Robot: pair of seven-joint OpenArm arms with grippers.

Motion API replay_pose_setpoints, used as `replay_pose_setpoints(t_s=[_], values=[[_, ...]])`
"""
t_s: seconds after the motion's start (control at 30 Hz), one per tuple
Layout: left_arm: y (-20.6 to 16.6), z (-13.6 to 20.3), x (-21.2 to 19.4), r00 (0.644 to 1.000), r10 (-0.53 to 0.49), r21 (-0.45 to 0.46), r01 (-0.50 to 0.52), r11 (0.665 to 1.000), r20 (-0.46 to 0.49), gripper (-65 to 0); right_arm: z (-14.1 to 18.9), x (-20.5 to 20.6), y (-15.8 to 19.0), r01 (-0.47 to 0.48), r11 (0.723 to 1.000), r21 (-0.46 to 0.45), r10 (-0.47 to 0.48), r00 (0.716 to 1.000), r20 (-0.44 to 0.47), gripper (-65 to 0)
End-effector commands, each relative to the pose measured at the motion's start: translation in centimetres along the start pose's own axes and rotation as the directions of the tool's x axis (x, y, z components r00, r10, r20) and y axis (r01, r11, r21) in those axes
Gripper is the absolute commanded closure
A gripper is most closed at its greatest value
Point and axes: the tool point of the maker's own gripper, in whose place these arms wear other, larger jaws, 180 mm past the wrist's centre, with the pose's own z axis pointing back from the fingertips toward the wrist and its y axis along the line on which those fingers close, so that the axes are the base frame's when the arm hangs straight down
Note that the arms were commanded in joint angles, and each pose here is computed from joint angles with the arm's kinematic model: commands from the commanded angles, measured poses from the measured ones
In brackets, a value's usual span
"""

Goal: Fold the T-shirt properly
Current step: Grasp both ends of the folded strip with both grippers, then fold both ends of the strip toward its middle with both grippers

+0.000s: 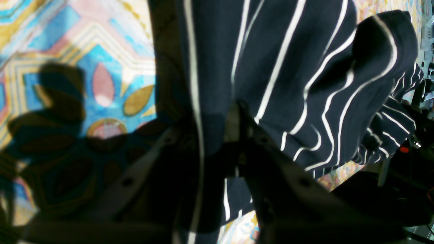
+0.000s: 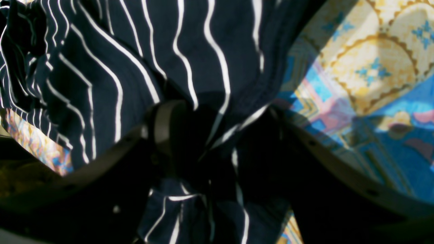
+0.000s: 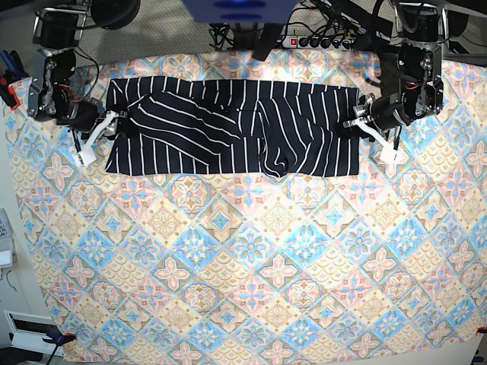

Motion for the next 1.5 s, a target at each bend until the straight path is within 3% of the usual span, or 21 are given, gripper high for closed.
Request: replay_pose_setpoints(t_s=[0.0, 0.2, 0.43, 0.6, 0.87, 1.07, 1.27, 1.4, 1.47], values=[[0.1, 0.3, 0.5, 1.000, -0.017, 0.008, 0.017, 1.000, 0.004, 0.0, -0.1, -1.0, 0.1, -0.012, 1.000, 0.000, 0.012, 0.999, -0.052, -32.2], [-0.1, 0.2, 0.5, 1.000, -0.017, 0.004, 0.017, 1.000, 0.004, 0.0, -0.6, -1.6, 0.8, 0.002, 1.000, 0.017, -0.001, 0.998, -0.066, -31.0], [-0.1, 0.2, 0.6, 1.000, -0.018, 0.004, 0.018, 1.000, 0.005, 0.0, -1.1, -1.8, 1.3, 0.014, 0.999, 0.029, -0.012, 0.997, -0.073, -11.6], [-0.8, -0.4, 0.4, 1.000, -0.006, -0.016, 0.006, 1.000, 0.010, 0.0, -0.7, 2.1, 0.8, -0.027, 0.999, 0.018, 0.027, 0.999, -0.019, -4.7], [-4.5, -2.7, 1.7, 0.999, 0.010, -0.100, -0.006, 0.995, 0.047, 0.0, 3.5, 9.0, -3.0, -0.072, 0.993, -0.094, 0.082, 0.991, 0.109, -3.5], [-8.8, -5.6, 1.4, 0.995, -0.100, -0.153, 0.098, 0.983, -0.004, 0.0, 5.1, 11.4, -3.3, -0.129, 0.983, -0.128, 0.146, 0.980, 0.133, -3.4], [-9.6, -6.5, 1.2, 0.992, -0.125, -0.145, 0.122, 0.982, -0.010, 0.0, 5.5, 12.1, 1.5, -0.315, 0.942, -0.120, 0.327, 0.939, 0.108, -3.4], [-9.2, -6.6, 0.9, 0.989, -0.147, -0.122, 0.144, 0.982, -0.022, 0.0, 4.5, 12.9, 8.2, -0.486, 0.872, -0.053, 0.489, 0.860, 0.146, -3.4], [-9.1, -6.7, 0.8, 0.988, -0.152, -0.116, 0.148, 0.982, -0.027, 0.0, 3.8, 12.7, 10.8, -0.532, 0.847, -0.011, 0.527, 0.835, 0.160, -3.4]])
